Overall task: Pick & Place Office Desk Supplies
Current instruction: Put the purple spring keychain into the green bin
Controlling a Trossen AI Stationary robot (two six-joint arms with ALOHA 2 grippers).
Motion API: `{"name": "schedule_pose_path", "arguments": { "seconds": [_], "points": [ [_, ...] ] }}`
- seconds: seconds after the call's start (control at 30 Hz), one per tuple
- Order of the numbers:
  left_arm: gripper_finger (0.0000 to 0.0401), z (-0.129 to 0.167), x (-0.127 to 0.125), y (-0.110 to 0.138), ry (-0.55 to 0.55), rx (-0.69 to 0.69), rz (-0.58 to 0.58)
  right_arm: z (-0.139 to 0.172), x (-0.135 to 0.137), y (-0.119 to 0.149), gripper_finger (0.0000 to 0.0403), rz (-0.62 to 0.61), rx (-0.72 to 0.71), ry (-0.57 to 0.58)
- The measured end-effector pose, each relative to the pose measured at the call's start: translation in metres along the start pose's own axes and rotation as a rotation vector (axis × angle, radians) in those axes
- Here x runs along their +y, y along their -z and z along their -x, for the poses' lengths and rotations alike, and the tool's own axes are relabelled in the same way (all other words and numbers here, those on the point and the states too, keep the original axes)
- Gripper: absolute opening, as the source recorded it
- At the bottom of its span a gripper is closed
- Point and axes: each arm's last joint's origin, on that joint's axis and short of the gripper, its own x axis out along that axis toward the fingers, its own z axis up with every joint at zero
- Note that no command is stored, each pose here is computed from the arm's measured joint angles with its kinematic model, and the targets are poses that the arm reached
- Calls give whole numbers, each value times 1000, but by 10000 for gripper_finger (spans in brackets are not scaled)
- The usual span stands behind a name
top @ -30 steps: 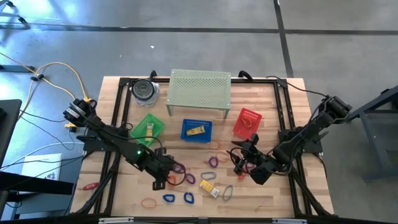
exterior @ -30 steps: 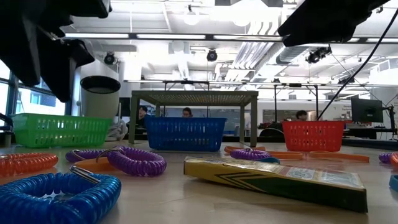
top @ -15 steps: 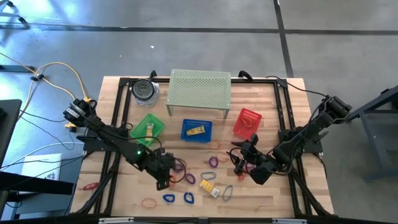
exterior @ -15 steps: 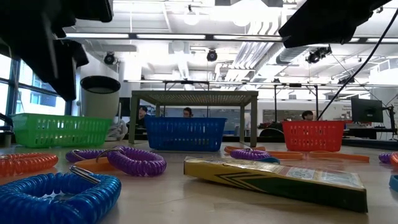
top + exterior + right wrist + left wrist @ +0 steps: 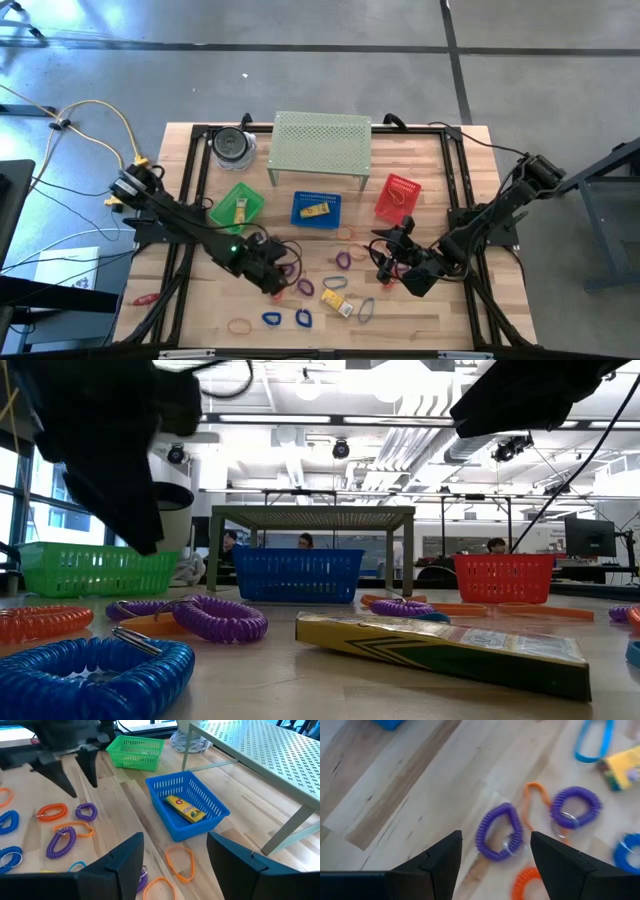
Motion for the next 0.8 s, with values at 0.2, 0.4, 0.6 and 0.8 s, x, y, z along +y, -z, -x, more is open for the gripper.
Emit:
{"name": "schedule_pose_path", "arguments": {
  "seconds": [0.2, 0.4, 0.6, 0.8],
  "points": [
    [230, -9, 4, -4, -14, 39, -31, 0, 0, 0, 207, 20, -4, 2],
    [230, -14, 5, -4, -27, 51, -127, 0, 0, -1, 207, 21, -6, 2],
    [230, -21, 3, -2, -21, 61, -231, 0, 0, -1, 207, 21, -5, 1],
    [230, -35, 3, 5, -39, 110, -384, 0, 0, -1, 207, 20, -6, 1]
  ]
}}
